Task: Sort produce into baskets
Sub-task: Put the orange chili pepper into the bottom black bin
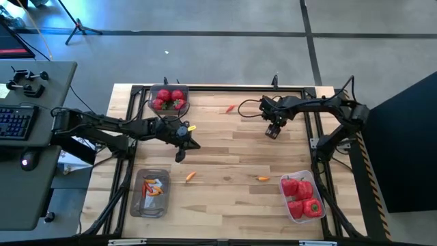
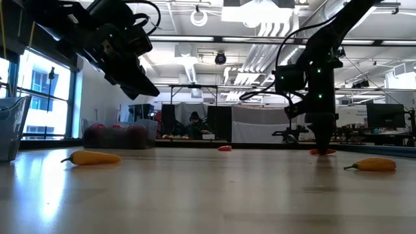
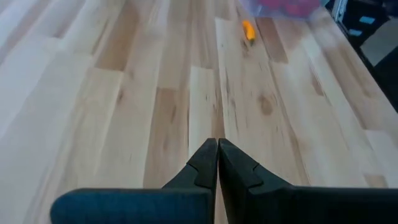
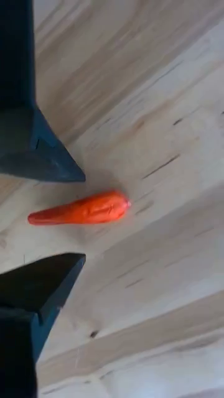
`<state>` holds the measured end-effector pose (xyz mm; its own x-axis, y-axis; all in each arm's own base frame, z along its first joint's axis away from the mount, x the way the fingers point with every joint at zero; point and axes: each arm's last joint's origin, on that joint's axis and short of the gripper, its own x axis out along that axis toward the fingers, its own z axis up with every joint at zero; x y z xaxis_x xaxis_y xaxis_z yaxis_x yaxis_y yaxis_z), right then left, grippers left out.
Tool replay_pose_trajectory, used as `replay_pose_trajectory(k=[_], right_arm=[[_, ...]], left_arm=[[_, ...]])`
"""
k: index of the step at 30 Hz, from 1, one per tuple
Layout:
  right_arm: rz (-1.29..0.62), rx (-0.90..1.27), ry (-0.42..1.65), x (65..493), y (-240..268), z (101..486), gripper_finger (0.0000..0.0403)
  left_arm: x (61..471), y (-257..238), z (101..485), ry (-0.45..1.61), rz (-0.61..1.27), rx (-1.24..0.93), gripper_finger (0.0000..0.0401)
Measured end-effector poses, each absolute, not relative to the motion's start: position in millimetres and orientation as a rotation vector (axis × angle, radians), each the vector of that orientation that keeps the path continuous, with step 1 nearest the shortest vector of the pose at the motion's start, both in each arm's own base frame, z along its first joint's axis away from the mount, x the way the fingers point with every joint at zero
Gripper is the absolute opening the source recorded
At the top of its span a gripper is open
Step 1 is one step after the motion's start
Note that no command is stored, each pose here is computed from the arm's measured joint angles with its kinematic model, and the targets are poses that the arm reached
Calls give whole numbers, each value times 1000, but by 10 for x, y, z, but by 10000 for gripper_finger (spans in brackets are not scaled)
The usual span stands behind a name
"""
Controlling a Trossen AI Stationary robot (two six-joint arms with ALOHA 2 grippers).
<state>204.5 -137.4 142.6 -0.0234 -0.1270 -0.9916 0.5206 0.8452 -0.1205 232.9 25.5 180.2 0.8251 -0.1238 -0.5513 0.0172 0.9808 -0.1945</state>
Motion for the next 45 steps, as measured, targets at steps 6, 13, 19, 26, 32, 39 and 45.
replay_pose_trajectory(k=[6,13,19,26,32,39,45], right_arm=[[-505,338,1503,2043,-1362,1407,94],[-453,368,1455,2109,-1361,1472,7],[-424,414,1191,2416,-1233,1574,18],[-315,277,713,3010,-744,1804,11],[-260,118,372,3269,-243,2092,9],[-217,-39,236,3319,126,2225,9],[-185,-71,193,3323,227,2266,9]], left_arm=[[2355,263,1843,546,-75,-176,0],[2358,278,1858,399,-47,-155,0],[2330,310,1862,290,-34,-155,0],[2346,322,1919,231,-19,-30,2],[2389,338,2002,206,14,-27,38],[2437,347,2117,156,19,-41,106],[2489,306,2227,31,-4,-58,142]])
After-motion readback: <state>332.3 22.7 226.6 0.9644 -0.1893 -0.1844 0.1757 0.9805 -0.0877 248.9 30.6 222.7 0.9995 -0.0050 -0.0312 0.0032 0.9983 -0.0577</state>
